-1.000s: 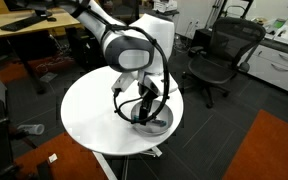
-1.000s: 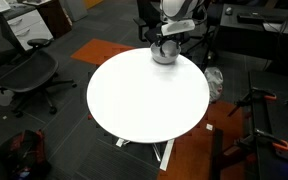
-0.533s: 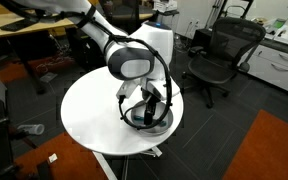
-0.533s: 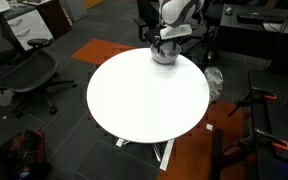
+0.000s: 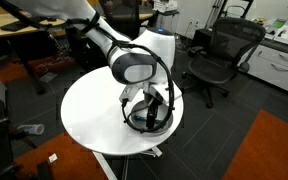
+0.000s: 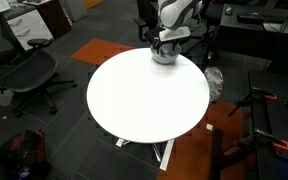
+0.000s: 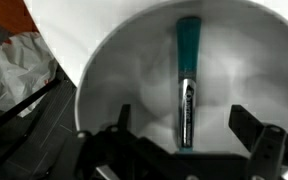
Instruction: Pick the marker and put it on the table
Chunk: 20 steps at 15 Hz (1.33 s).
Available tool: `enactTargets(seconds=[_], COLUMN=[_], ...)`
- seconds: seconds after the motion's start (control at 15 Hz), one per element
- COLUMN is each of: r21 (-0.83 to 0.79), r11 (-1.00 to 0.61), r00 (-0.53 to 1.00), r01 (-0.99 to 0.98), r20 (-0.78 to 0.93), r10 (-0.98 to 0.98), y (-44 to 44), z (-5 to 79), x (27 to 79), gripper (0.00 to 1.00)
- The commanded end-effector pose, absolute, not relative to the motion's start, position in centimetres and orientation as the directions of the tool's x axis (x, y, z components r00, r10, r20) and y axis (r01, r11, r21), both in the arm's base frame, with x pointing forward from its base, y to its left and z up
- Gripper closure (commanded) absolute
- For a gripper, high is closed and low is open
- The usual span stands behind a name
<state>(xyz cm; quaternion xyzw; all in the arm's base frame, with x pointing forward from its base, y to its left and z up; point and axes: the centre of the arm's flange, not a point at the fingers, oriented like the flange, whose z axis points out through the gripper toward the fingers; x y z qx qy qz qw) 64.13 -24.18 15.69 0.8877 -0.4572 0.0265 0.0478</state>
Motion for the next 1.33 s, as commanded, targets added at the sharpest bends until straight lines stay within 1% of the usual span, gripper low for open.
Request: enactTargets(seconds=[0.0,0.27,0.33,0.4,0.87,1.0,1.07,1.2,1.27], r21=[0.042,0.053,0.054,0.057,0.048,0.047,0.05,0.051,0.051], r11=[-0.584,-0.581,-0.585,-0.587,-0.587,-0.586,-0.584,-0.588,-0.593], r00=[0.585,0.584,0.588,0.589,0.587,0.586,0.585,0.588,0.593], r01=[-0.811,-0.812,-0.809,-0.808,-0.809,-0.809,-0.81,-0.807,-0.803], r20=[0.097,0.095,0.1,0.103,0.127,0.131,0.134,0.145,0.158], r10=[-0.805,-0.806,-0.803,-0.801,-0.799,-0.799,-0.8,-0.795,-0.789], y=[-25.0,-25.2,-25.2,-25.2,-25.2,-25.2,-25.1,-24.4,-24.0], z=[15.1,14.1,13.9,13.8,13.8,14.0,14.3,15.4,16.0], x=[64.6,64.4,64.4,64.4,64.7,64.9,64.9,64.8,64.8], gripper=[0.0,0.0,0.25,0.26,0.82,0.95,1.0,0.95,0.95])
